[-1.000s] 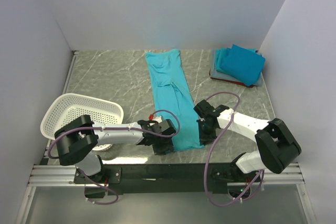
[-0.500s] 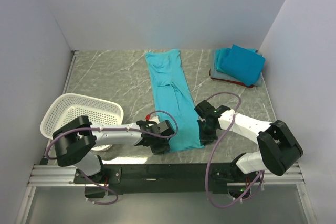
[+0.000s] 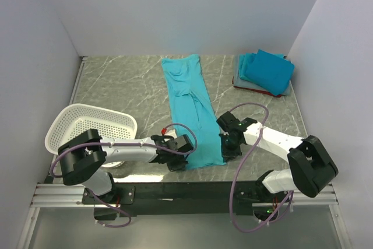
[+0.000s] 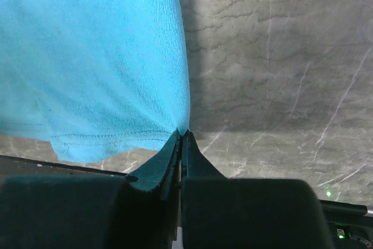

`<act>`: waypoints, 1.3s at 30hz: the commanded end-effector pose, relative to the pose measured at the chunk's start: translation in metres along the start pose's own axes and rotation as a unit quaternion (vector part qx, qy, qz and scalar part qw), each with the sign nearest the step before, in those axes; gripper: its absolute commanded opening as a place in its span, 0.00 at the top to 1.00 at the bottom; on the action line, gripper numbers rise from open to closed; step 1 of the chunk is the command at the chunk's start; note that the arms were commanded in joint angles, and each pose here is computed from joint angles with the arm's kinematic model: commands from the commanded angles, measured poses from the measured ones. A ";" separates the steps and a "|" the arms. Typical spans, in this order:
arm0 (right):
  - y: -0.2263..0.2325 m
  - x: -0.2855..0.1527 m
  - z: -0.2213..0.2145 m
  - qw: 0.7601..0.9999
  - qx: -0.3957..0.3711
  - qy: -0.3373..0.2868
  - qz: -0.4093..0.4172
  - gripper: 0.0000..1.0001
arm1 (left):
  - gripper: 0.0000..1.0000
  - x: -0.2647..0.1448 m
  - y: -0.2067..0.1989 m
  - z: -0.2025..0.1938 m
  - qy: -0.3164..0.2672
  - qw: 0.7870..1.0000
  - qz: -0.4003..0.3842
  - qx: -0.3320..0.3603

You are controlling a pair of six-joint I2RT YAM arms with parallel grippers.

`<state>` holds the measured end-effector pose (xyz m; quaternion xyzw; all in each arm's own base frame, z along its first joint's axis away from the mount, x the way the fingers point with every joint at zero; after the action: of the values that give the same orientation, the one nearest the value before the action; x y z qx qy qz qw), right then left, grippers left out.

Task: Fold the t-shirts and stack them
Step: Fold the tshirt

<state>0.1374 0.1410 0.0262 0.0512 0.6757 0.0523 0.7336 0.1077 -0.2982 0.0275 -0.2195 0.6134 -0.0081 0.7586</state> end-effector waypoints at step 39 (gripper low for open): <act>0.078 -0.050 0.265 0.991 0.046 -0.125 0.010 1.00 | 0.99 -0.002 -0.051 0.284 -0.089 0.990 -0.104 0.026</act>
<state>0.3681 0.2150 0.0989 0.0996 0.5980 0.0263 0.7949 0.3598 -0.2456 0.0734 -0.2567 0.5359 -0.0327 0.8036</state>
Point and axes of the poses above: each gripper's point midway between its finger pads, its own x axis out along the fingers, its own y axis along the line the jaws close on, z = x × y, the point moved 1 cm from there along -x, back along the fingers
